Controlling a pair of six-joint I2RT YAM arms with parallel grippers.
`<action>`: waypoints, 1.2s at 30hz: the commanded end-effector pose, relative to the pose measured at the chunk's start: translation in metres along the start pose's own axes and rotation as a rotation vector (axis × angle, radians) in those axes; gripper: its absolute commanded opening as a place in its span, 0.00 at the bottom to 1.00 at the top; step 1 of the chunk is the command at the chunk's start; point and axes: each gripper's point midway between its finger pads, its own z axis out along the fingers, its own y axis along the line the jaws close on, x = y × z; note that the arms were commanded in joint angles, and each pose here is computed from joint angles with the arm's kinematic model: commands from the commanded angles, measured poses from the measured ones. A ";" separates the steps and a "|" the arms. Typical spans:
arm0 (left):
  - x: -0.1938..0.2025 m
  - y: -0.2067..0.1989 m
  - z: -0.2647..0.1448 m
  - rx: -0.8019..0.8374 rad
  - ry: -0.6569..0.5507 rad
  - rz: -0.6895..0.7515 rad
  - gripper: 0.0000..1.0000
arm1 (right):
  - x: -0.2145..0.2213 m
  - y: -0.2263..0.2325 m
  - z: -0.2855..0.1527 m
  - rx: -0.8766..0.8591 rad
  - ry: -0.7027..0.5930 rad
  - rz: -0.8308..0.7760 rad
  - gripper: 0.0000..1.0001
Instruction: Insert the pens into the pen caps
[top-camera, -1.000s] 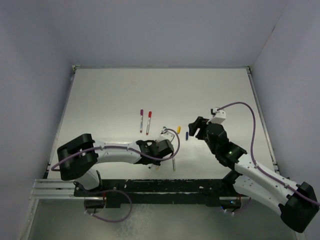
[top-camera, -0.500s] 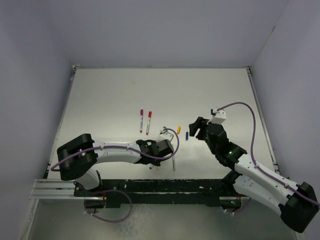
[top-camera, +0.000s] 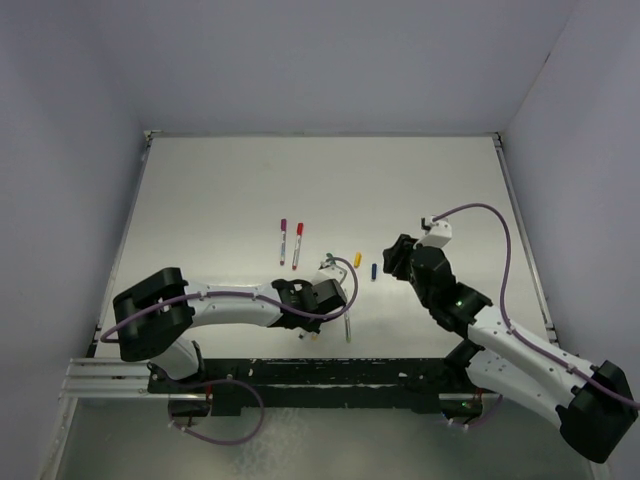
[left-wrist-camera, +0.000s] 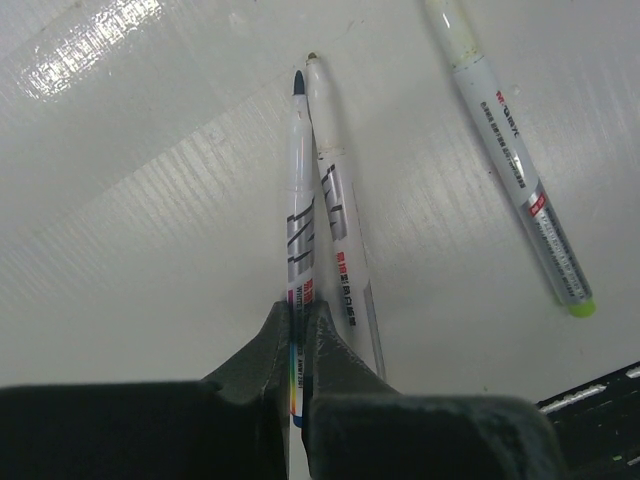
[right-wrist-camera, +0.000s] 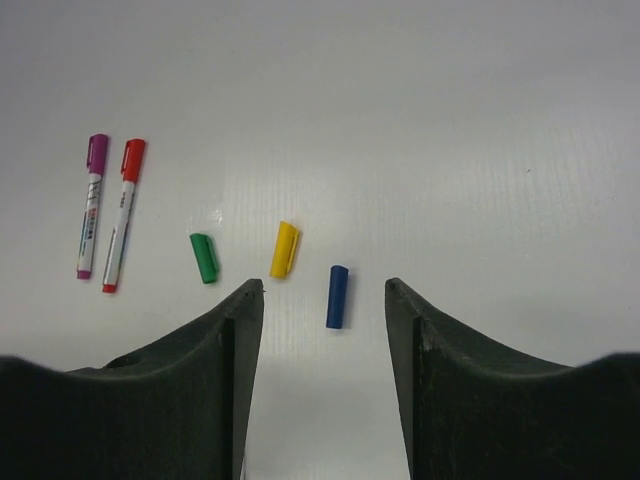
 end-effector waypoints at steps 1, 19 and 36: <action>0.041 0.020 0.000 -0.063 0.141 0.015 0.00 | -0.012 -0.004 0.004 0.070 -0.009 -0.016 0.51; -0.098 0.024 -0.085 0.047 -0.390 -0.098 0.00 | 0.050 -0.002 0.044 0.133 0.284 -0.156 0.40; -0.114 0.022 -0.098 0.217 -0.528 -0.152 0.00 | 0.077 0.004 0.078 0.142 0.391 -0.212 0.37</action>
